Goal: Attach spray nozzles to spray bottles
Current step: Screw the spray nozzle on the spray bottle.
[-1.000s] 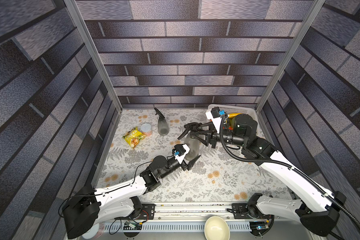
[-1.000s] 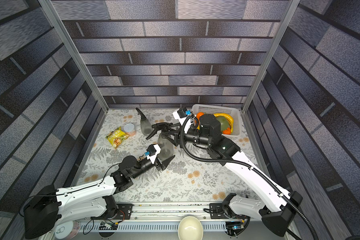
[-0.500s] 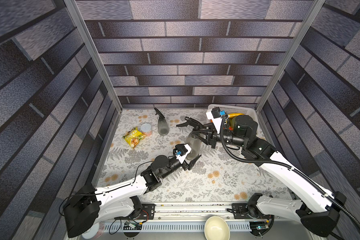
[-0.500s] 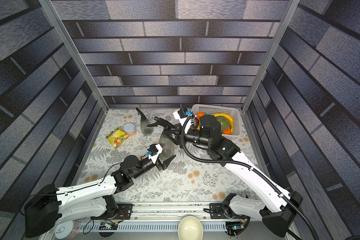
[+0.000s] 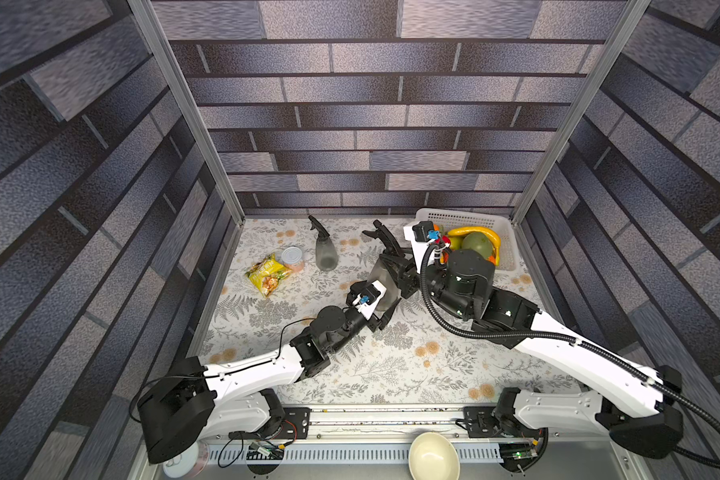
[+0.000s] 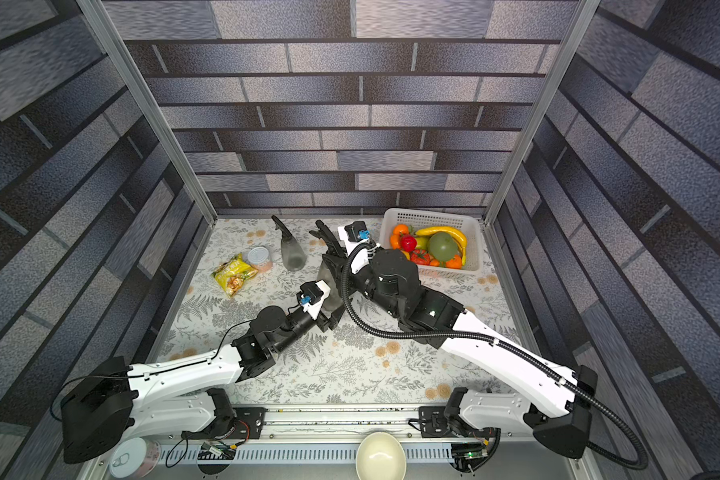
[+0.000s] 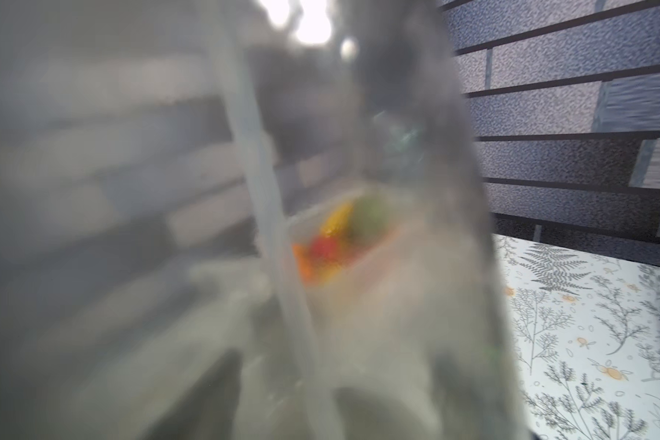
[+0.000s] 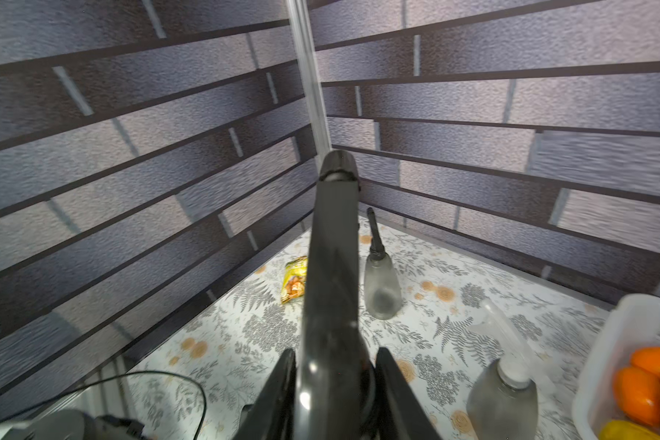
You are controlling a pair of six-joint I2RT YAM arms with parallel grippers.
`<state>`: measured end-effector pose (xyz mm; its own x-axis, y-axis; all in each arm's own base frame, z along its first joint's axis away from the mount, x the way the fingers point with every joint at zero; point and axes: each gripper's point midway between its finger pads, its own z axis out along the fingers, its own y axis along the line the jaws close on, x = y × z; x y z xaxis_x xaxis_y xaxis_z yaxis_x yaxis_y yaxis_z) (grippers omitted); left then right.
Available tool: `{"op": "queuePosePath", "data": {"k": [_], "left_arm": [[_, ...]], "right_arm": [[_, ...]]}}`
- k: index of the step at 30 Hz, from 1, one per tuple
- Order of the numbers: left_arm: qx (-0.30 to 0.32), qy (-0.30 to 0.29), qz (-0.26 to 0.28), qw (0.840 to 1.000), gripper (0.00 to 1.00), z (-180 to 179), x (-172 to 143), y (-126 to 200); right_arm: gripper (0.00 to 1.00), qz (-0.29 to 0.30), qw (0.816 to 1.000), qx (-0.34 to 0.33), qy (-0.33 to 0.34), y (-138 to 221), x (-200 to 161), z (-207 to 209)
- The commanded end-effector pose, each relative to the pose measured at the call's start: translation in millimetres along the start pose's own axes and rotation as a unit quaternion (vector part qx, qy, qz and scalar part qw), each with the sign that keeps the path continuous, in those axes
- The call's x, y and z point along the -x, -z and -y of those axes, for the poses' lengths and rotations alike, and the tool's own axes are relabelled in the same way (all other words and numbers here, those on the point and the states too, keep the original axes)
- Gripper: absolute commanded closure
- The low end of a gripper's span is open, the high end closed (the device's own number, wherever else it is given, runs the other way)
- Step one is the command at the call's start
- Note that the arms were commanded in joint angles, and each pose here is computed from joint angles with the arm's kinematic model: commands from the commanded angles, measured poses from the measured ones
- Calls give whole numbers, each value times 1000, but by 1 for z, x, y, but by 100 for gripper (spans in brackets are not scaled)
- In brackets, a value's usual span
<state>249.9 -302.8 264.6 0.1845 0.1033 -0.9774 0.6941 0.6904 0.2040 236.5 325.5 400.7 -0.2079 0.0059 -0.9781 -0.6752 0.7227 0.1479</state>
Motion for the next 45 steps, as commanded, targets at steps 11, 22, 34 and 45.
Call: {"op": "queuePosePath", "data": {"k": [11,22,34,45], "left_arm": [[36,-28,115,992,22,-9,61,0],[31,0,103,994,22,-18,48,8],[-3,13,76,997,22,-20,38,13],[-90,31,66,993,22,15,43,27]], "right_arm": [[58,4,986,-157,50,-5,1,-5],[38,-19,996,-64,53,22,16,-24],[31,-54,992,73,89,78,3,-31],[41,-13,968,244,54,73,38,-35]]}}
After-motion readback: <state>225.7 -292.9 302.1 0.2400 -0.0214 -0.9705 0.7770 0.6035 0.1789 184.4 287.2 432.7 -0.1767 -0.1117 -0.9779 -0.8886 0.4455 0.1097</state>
